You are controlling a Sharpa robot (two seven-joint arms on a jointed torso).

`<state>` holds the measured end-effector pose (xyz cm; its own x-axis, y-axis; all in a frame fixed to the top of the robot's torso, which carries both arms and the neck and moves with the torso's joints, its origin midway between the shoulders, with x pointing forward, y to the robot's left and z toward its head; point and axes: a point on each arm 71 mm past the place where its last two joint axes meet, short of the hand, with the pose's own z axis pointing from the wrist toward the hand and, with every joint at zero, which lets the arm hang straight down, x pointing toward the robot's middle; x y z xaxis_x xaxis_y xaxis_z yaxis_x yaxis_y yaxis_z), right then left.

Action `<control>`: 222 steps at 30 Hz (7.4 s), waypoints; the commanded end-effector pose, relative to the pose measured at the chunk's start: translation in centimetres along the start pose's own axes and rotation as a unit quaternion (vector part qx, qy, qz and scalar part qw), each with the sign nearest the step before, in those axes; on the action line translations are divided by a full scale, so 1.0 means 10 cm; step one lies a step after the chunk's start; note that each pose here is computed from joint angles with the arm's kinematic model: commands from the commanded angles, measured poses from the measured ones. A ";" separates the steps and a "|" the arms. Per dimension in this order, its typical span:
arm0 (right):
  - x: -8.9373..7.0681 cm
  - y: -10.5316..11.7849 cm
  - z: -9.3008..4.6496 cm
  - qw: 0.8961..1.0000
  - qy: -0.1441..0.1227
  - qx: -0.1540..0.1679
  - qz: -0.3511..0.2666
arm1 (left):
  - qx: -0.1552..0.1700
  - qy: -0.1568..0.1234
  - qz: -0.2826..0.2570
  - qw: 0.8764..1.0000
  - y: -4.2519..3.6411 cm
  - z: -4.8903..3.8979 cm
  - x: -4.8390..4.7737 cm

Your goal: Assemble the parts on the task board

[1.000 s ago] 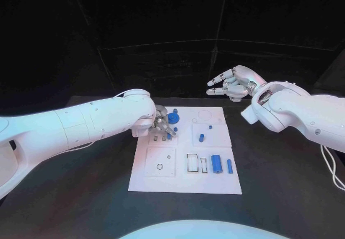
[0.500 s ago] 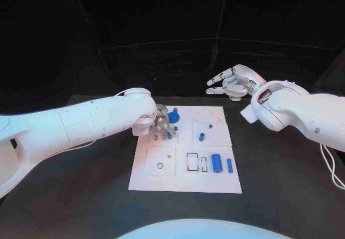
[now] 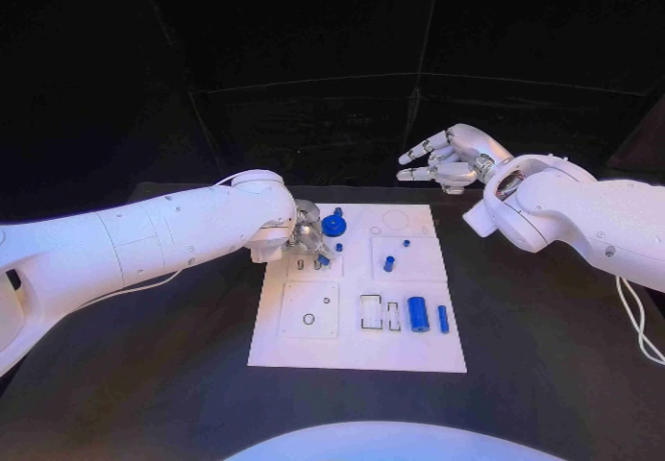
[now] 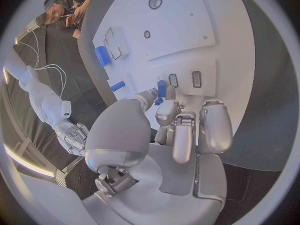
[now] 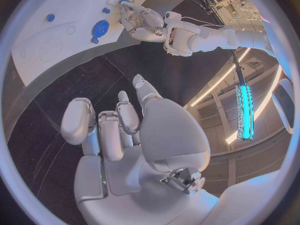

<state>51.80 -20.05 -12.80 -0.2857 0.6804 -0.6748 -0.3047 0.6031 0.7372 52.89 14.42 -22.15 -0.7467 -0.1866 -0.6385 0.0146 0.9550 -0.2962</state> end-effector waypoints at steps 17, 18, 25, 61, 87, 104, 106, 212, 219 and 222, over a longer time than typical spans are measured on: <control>-0.03 -0.02 0.00 1.000 0.001 0.001 -0.002 | 0.032 -0.069 -0.113 0.991 0.174 -0.194 0.023; -0.03 -0.02 -0.01 1.000 0.001 0.002 -0.003 | 0.031 -0.073 -0.112 0.991 0.186 -0.195 0.029; -0.04 -0.03 -0.01 1.000 0.000 0.003 -0.003 | 0.024 -0.101 -0.098 0.990 0.256 -0.174 0.062; -0.03 -0.02 0.00 1.000 0.001 0.002 -0.003 | 0.006 -0.049 -0.018 0.999 0.232 -0.059 0.201; -0.02 -0.02 0.01 1.000 0.003 0.001 -0.003 | 0.006 -0.031 -0.004 0.999 0.195 -0.040 0.230; -0.02 -0.02 0.02 1.000 0.004 0.001 -0.003 | 0.007 -0.031 -0.003 0.999 0.165 -0.018 0.224; -0.02 -0.02 0.02 1.000 0.004 0.001 -0.003 | 0.006 -0.032 -0.003 0.999 0.163 -0.015 0.220; -0.02 -0.04 0.05 1.000 0.004 0.003 -0.004 | -0.064 -0.044 -0.014 0.997 0.525 -0.065 -0.754; -0.01 -0.03 0.06 1.000 0.005 0.002 -0.004 | -0.074 -0.035 -0.011 0.997 0.529 0.060 -0.703; -0.01 -0.03 0.07 1.000 0.006 0.001 -0.004 | -0.075 -0.031 -0.011 0.997 0.520 0.102 -0.681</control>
<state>52.54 -20.12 -13.11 -0.2894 0.6740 -0.6797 -0.2940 0.6132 0.7332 58.71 20.54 -20.03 -0.6896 -0.2424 -0.6824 -0.1285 0.9683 -0.2140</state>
